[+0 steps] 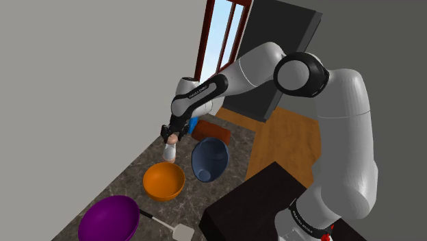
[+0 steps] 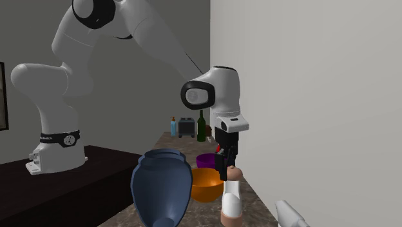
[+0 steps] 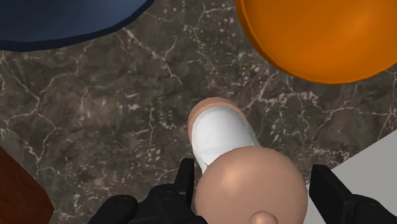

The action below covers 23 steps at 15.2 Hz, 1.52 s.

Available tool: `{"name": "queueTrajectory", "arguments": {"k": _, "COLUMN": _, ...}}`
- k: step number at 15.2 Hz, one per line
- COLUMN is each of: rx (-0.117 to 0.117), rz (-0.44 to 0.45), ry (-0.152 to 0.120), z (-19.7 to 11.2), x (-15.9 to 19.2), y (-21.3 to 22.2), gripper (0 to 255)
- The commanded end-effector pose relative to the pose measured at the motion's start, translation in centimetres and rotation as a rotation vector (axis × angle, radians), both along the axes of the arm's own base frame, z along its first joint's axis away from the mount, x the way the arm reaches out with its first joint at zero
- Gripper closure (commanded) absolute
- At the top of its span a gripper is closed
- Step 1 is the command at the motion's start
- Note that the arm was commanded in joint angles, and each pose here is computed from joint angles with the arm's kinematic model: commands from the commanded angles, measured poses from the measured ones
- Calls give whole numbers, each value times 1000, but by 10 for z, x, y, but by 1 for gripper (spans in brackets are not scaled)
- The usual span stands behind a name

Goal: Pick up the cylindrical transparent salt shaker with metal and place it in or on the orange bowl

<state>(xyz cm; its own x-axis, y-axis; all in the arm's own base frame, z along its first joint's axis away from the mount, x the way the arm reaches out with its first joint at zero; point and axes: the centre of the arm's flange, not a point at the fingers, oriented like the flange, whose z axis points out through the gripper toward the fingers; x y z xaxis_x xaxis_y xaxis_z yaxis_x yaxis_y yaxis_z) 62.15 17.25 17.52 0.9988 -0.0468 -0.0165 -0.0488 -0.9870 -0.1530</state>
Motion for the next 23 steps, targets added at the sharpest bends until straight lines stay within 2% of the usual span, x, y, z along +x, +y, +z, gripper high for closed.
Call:
{"name": "queueTrajectory", "arguments": {"k": 1, "rx": 0, "rz": 0, "ry": 1, "z": 0, "x": 0, "y": 0, "gripper": 255}}
{"name": "queueTrajectory", "arguments": {"k": 3, "rx": 0, "rz": 0, "ry": 0, "z": 0, "x": 0, "y": 0, "gripper": 255}}
{"name": "queueTrajectory", "arguments": {"k": 23, "rx": 0, "rz": 0, "ry": 0, "z": 105, "x": 0, "y": 0, "gripper": 255}}
